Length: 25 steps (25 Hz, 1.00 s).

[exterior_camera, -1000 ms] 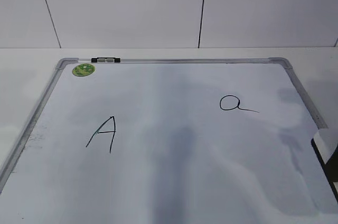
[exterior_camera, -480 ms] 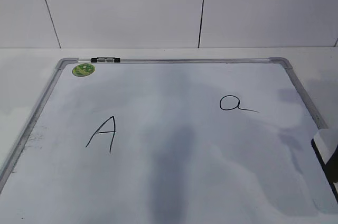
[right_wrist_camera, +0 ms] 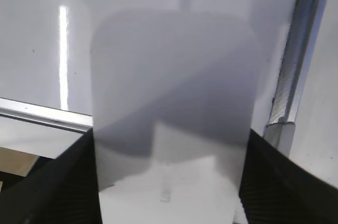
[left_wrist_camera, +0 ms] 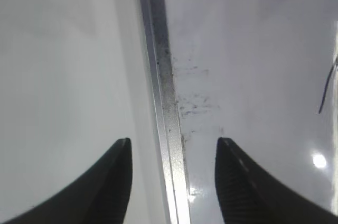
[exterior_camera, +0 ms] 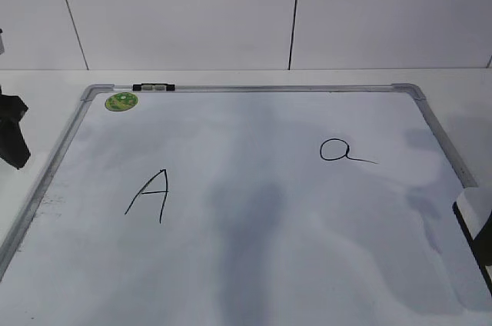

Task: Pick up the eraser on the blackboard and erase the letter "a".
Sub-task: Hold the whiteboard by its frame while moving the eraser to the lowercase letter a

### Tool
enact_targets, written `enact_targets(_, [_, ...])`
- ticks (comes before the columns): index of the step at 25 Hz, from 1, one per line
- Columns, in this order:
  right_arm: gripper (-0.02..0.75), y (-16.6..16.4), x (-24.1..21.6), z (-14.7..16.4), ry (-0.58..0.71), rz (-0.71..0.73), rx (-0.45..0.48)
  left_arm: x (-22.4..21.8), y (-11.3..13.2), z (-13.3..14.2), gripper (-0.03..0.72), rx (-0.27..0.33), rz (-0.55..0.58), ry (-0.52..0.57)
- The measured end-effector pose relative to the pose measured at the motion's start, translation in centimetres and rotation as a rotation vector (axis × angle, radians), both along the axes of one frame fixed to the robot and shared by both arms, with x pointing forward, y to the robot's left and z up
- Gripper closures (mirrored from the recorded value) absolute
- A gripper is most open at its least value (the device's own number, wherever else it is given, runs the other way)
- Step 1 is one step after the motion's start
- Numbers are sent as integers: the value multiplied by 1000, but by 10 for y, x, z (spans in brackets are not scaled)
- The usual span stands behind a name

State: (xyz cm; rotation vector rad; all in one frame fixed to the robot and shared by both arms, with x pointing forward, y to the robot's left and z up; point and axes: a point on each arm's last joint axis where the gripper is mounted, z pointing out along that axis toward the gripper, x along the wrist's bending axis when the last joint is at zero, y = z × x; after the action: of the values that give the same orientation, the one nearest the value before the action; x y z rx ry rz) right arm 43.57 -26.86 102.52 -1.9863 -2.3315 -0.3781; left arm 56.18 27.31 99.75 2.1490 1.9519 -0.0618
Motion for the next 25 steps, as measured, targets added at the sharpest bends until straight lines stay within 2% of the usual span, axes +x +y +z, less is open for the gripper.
enact_targets(8, [167,0,0,0,2,0,0,16,-1,-29,355,-1,-13,73])
enact_targets(13, [167,0,0,0,2,0,0,24,-1,-40,416,0,-14,92])
enact_targets(25, [167,0,0,0,2,1,0,35,-1,-52,436,1,-10,83])
